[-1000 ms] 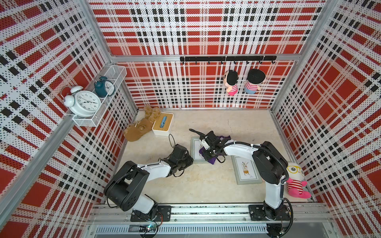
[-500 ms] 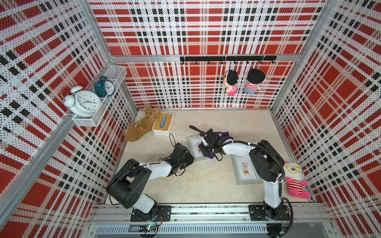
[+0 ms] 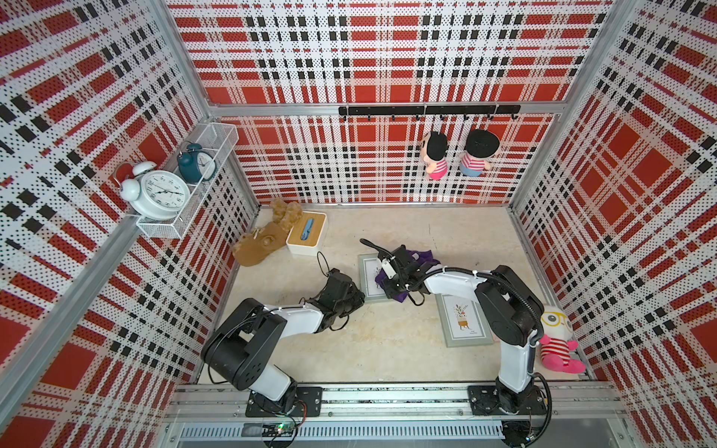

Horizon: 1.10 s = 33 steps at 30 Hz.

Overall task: Wipe the picture frame with a cloth
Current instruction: Wipe the dirt from the picture frame.

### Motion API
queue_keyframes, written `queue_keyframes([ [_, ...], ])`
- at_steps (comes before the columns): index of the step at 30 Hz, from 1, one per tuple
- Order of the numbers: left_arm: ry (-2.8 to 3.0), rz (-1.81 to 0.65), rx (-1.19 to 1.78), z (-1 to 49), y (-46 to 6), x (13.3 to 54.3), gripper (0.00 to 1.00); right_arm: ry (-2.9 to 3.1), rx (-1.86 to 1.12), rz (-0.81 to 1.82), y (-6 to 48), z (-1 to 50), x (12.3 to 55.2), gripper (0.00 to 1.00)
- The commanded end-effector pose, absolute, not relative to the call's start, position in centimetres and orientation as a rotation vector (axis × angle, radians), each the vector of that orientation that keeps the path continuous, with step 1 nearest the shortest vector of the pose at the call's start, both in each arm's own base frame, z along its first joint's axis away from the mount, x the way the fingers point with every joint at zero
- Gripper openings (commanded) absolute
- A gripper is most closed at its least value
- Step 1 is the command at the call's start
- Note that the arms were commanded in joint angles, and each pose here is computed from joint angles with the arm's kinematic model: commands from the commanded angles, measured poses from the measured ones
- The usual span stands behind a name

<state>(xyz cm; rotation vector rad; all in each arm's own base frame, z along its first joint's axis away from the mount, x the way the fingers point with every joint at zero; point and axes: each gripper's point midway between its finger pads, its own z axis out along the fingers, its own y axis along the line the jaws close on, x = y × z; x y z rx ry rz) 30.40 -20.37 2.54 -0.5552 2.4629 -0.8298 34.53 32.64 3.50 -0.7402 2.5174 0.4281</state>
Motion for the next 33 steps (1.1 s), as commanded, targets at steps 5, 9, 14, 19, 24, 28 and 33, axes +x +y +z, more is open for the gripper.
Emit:
queue_keyframes([
  [5,2.714,-0.572,-0.655,-3.9,-17.0,25.0,0.16,2.623,-0.968,0.619,37.8,0.2,26.8,0.0],
  [9,2.723,-0.56,-0.668,-4.3,-16.7,24.5,0.16,2.688,-0.859,0.404,31.3,-1.0,29.1,0.0],
  [14,2.722,-0.56,-0.668,-4.3,-16.6,24.5,0.16,2.693,-0.752,0.179,26.0,-0.2,33.8,0.0],
  [19,2.718,-0.571,-0.67,-4.2,-17.0,24.8,0.16,2.64,-0.873,0.449,35.3,0.4,31.7,0.0],
  [24,2.718,-0.571,-0.656,-4.0,-17.1,25.0,0.16,2.656,-0.829,0.417,33.6,-0.4,32.0,0.0],
  [28,2.727,-0.569,-0.646,-4.2,-17.1,24.8,0.16,2.658,-0.643,0.241,27.7,0.2,37.4,0.0],
  [33,2.72,-0.573,-0.637,-3.9,-17.3,25.4,0.16,2.629,-0.571,0.16,28.8,1.8,42.5,0.0],
])
